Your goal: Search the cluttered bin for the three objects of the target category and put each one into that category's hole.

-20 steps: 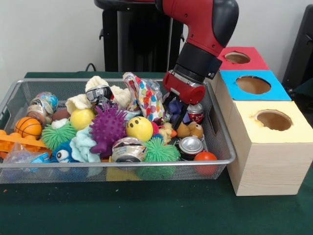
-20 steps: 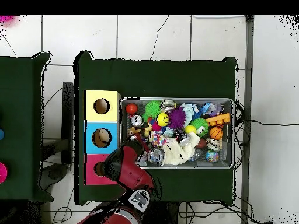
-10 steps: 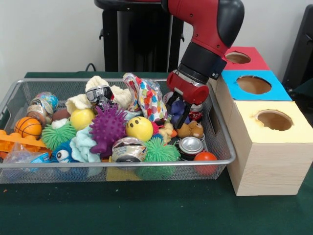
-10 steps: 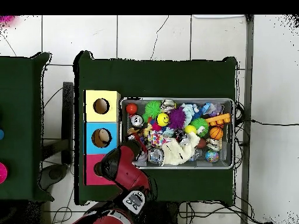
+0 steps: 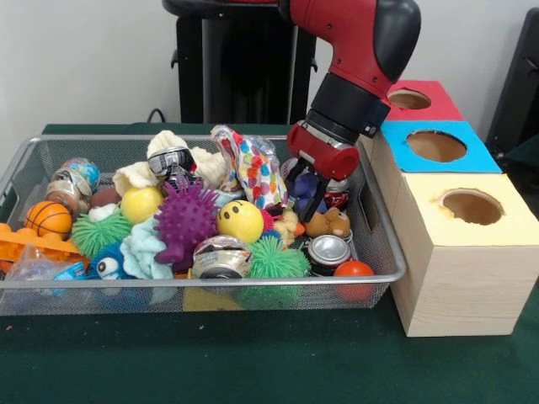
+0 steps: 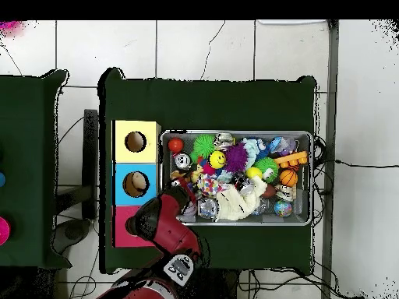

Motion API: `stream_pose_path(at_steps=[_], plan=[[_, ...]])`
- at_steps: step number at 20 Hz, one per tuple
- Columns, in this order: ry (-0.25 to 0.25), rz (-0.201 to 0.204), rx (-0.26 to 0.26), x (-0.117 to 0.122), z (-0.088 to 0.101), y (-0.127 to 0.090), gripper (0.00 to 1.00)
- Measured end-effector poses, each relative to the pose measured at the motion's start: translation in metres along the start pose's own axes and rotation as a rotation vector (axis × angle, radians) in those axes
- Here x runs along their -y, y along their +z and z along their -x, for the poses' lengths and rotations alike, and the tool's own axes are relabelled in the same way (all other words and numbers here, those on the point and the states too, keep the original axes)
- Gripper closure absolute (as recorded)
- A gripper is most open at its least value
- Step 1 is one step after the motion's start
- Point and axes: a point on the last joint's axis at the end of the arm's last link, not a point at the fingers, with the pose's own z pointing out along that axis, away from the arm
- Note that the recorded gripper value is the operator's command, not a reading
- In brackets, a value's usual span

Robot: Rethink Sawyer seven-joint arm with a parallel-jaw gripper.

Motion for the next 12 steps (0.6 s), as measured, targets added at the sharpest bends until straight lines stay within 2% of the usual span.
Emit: stream_pose_path(at_steps=[8, 12], plan=[[-0.043, 0.051, 0.056, 0.0009, -0.0011, 0.0079, 0.00], [-0.043, 0.053, 0.059, 0.0023, -0.0015, 0.0108, 0.00]])
